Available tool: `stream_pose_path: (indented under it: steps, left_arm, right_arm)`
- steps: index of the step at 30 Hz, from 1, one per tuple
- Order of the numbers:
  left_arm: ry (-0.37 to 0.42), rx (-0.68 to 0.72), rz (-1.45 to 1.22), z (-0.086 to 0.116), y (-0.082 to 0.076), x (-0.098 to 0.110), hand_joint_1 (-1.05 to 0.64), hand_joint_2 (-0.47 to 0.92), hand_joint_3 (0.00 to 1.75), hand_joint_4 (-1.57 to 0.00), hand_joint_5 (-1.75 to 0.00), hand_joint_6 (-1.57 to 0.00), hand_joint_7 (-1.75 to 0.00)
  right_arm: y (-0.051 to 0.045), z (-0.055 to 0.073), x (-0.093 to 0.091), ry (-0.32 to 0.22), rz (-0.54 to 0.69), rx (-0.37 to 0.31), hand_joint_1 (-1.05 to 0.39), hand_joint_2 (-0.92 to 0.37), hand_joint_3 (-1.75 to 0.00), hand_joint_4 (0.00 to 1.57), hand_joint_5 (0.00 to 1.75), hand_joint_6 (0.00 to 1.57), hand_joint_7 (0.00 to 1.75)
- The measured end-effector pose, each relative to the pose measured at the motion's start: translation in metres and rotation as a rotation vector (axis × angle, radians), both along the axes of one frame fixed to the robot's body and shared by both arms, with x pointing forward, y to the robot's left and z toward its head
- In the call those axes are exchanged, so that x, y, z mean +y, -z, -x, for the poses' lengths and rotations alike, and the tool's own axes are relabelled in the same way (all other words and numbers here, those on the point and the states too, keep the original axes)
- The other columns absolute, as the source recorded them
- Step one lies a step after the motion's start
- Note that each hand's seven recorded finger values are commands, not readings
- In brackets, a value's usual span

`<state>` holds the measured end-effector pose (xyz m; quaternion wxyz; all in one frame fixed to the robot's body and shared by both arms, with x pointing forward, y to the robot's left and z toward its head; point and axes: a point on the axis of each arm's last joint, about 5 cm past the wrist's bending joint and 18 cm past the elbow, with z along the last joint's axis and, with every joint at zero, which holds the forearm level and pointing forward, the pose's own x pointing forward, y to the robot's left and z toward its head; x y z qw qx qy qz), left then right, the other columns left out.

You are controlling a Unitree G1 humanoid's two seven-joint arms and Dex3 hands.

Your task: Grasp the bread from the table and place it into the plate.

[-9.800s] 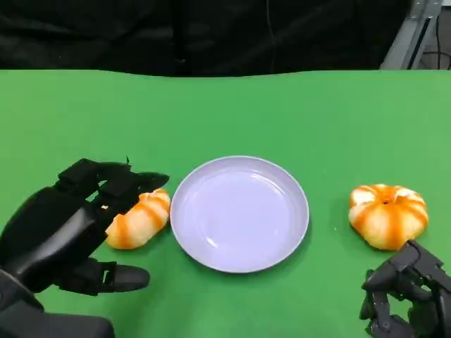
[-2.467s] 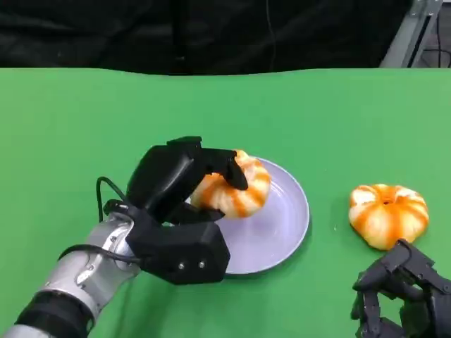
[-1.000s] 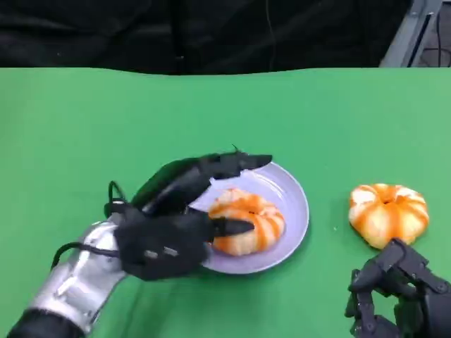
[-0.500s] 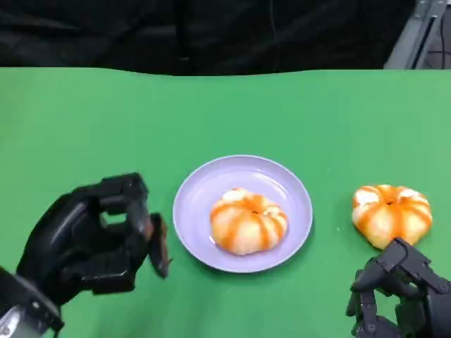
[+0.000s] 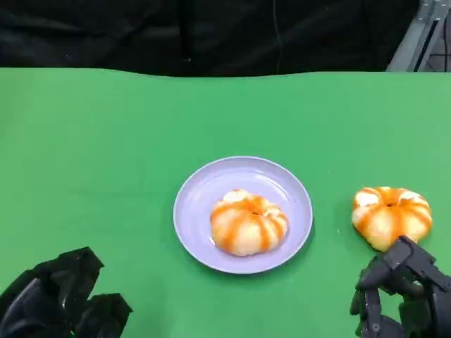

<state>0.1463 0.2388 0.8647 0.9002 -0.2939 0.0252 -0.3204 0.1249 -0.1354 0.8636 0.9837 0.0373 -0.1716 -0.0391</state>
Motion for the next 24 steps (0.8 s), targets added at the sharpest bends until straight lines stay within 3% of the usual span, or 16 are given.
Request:
stream_pose_path:
  steps: [17, 24]
  left_arm:
    - [-0.078, -0.061, -0.043, 0.0008, -0.0037, -0.0067, 0.06, 0.72, 1.14, -0.99, -1.75, -0.85, -1.69]
    - [-0.118, -0.088, -0.076, 0.0045, -0.0041, -0.0070, 0.05, 0.77, 1.01, -0.97, -1.75, -0.83, -1.69]
  right_arm:
    - [0.0022, 0.0035, -0.0029, 0.002, 0.008, 0.017, -0.06, -0.53, -1.24, 0.87, 1.75, 0.74, 1.57]
    - [0.0017, 0.0072, -0.0057, 0.003, 0.020, 0.029, -0.06, -0.53, -1.24, 0.87, 1.75, 0.74, 1.56]
